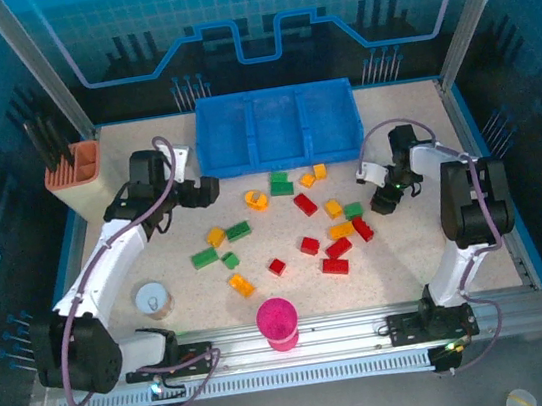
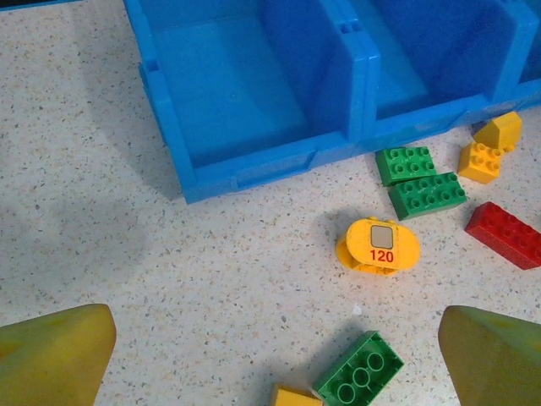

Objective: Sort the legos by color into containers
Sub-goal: Pick up the lego from the middle-right of the table, then place the lego in the container, then pick up the lego from the center of the table, then place the lego in the container, then pick up the lego from the middle-right of the table.

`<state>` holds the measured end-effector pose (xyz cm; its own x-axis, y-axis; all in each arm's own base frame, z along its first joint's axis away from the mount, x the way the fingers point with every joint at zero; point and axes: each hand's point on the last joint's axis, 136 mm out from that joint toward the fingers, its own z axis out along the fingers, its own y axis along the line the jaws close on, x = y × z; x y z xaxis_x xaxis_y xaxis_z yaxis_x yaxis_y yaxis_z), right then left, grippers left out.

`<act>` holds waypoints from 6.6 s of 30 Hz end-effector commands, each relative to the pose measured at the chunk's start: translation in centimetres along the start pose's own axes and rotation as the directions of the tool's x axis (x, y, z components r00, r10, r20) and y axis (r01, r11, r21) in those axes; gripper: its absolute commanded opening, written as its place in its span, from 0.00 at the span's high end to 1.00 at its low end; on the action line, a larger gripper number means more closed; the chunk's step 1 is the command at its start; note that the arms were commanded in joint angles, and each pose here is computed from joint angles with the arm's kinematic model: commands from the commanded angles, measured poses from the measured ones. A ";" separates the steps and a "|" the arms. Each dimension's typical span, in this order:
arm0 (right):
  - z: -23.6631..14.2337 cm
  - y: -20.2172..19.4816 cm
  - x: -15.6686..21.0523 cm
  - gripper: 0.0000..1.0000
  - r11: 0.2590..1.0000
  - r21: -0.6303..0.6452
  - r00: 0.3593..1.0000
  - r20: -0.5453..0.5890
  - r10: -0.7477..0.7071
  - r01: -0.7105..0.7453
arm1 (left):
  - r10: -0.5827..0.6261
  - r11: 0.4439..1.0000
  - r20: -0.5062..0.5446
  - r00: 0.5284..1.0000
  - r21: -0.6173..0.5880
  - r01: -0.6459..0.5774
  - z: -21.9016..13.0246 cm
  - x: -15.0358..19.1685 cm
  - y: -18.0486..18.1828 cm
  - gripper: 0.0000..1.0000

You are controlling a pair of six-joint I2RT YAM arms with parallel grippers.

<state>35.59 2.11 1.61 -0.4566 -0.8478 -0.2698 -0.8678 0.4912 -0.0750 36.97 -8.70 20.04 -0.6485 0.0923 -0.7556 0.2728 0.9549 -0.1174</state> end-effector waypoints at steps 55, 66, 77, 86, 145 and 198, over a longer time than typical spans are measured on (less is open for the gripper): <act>-6.5 -12.4 -21.4 0.36 0.865 0.459 0.964 0.251 0.092 -0.202 | 0.036 0.999 0.032 0.999 0.011 -0.036 -1.9 -2.1 -0.5 0.01; -7.9 -1.7 -17.9 0.36 0.843 0.285 0.890 0.147 0.431 -0.456 | 0.015 1.000 0.070 0.997 0.008 -0.016 -2.5 -2.9 -0.6 0.01; -4.7 8.9 -12.2 0.39 0.700 0.086 0.703 0.009 0.711 -0.709 | -0.014 0.999 0.085 0.996 0.048 0.010 -2.5 -3.1 -1.1 0.01; -1.4 9.1 -10.1 0.40 0.694 0.152 0.699 -0.028 0.714 -0.703 | -0.053 0.992 0.093 0.994 0.121 0.042 -3.3 -3.7 -2.4 0.01; 1.8 -5.8 -33.6 0.69 0.890 0.146 0.872 0.317 0.372 -0.433 | -0.044 0.999 0.047 0.998 0.000 0.044 -0.4 -1.6 -0.2 0.01; -2.1 11.7 -1.5 0.44 0.660 0.252 0.627 -0.205 0.751 -0.708 | -0.005 0.998 -0.053 0.999 -0.070 0.001 1.5 0.1 -0.3 0.01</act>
<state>24.53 8.99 3.01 -0.9786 -0.2054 -0.0136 -0.2034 0.9750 -0.0895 38.19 -9.61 17.59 -0.7075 0.0890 -0.7011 0.2203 0.9704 -0.0992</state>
